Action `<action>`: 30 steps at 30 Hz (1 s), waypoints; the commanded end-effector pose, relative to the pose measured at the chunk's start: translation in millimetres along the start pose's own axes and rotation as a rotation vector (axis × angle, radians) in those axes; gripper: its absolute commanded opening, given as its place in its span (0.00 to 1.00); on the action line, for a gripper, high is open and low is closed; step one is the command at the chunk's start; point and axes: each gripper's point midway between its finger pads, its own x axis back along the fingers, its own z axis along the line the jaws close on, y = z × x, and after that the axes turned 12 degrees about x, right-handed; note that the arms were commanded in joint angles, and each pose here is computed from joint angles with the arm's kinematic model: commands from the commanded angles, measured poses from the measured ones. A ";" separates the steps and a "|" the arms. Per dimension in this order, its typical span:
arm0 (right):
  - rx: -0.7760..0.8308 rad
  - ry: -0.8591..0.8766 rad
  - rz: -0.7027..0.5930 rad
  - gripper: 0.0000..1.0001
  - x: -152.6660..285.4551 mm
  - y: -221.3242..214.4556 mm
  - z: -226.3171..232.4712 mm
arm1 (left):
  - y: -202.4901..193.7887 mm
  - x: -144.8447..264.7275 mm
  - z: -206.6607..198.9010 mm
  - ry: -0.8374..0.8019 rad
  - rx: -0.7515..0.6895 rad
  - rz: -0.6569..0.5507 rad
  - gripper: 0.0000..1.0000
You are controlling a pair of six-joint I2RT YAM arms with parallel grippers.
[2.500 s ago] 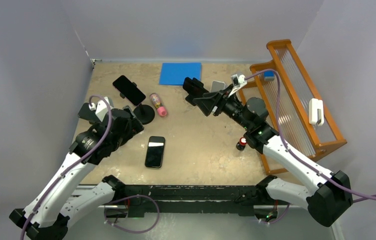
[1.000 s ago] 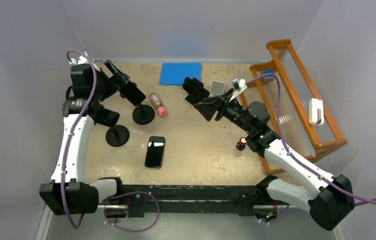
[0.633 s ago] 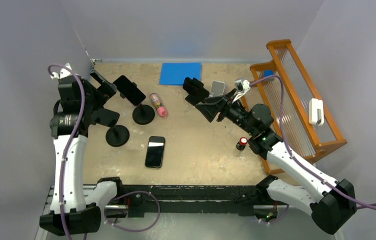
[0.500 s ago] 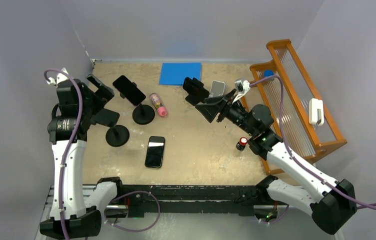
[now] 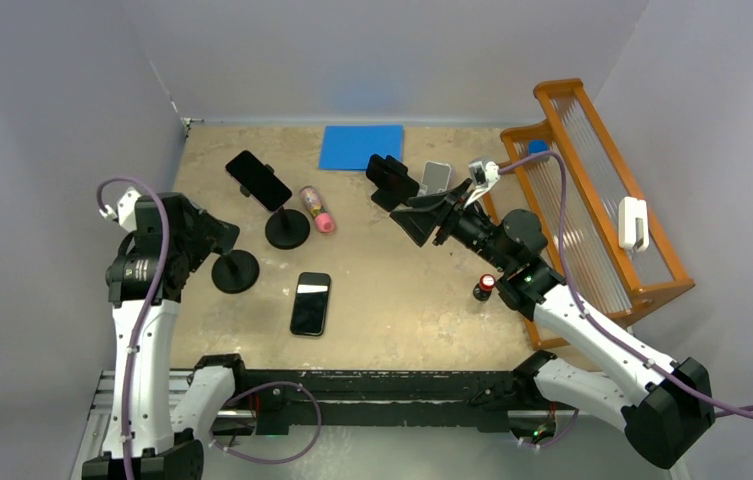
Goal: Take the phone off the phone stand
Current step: Pick up the phone stand with the phone at the center of the board.
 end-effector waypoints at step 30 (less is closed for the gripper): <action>0.039 0.048 -0.050 0.67 1.7 13.6 16.4 | -15.7 -29.8 -22.3 -0.239 0.170 -0.015 0.84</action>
